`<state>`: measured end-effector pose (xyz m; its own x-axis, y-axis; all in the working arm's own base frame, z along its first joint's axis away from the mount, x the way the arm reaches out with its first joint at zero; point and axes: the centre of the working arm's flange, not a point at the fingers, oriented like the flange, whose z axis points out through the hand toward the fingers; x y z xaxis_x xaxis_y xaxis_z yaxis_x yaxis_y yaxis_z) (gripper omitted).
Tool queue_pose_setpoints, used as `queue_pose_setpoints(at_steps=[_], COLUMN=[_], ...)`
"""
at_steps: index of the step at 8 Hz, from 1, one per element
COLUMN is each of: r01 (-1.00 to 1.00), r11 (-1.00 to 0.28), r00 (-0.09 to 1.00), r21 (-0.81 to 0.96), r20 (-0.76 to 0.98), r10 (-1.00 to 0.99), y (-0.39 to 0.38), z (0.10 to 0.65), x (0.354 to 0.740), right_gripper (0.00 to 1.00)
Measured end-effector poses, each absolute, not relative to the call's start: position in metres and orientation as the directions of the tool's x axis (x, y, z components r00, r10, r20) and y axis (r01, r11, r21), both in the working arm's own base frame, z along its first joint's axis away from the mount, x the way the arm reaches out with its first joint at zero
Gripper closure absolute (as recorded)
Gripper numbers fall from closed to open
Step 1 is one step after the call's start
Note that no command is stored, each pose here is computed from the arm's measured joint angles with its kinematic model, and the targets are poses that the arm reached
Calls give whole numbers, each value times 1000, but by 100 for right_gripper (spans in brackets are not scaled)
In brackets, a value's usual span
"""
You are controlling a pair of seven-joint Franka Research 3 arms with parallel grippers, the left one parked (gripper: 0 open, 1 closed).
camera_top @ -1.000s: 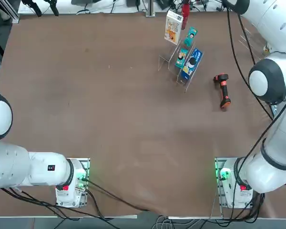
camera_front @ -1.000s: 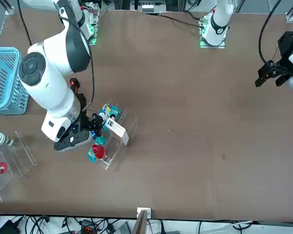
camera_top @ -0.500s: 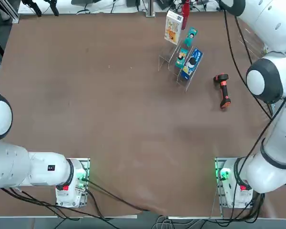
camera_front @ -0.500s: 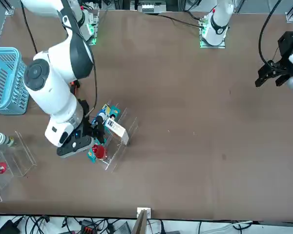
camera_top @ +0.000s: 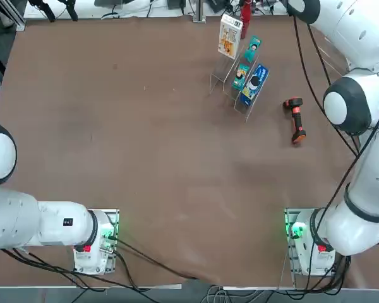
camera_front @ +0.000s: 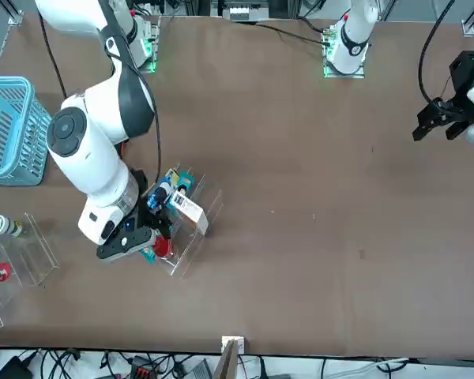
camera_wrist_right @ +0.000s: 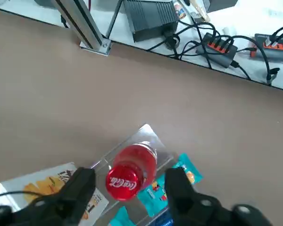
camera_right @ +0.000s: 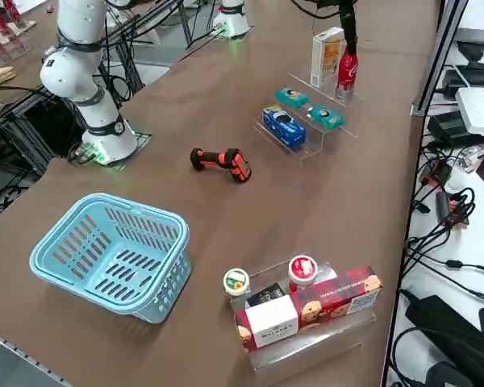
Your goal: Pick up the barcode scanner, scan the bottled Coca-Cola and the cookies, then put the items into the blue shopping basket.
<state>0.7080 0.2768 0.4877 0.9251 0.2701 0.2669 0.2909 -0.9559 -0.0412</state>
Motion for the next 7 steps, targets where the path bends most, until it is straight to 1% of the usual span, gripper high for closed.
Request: queue_pose_setpoints(at_steps=[2, 3, 4, 6, 7], r01=[292, 292, 292, 293, 293], r11=[-956, -955, -955, -955, -955], r00=[924, 923, 923, 922, 922], r21=[-42, -42, -42, -42, -42], r20=[272, 273, 273, 277, 277], r10=[270, 270, 271, 270, 271], y=[277, 277, 277, 277, 278], z=[489, 489, 489, 491, 491], x=[708, 708, 708, 708, 708], right_gripper=[31, 33, 37, 63, 63])
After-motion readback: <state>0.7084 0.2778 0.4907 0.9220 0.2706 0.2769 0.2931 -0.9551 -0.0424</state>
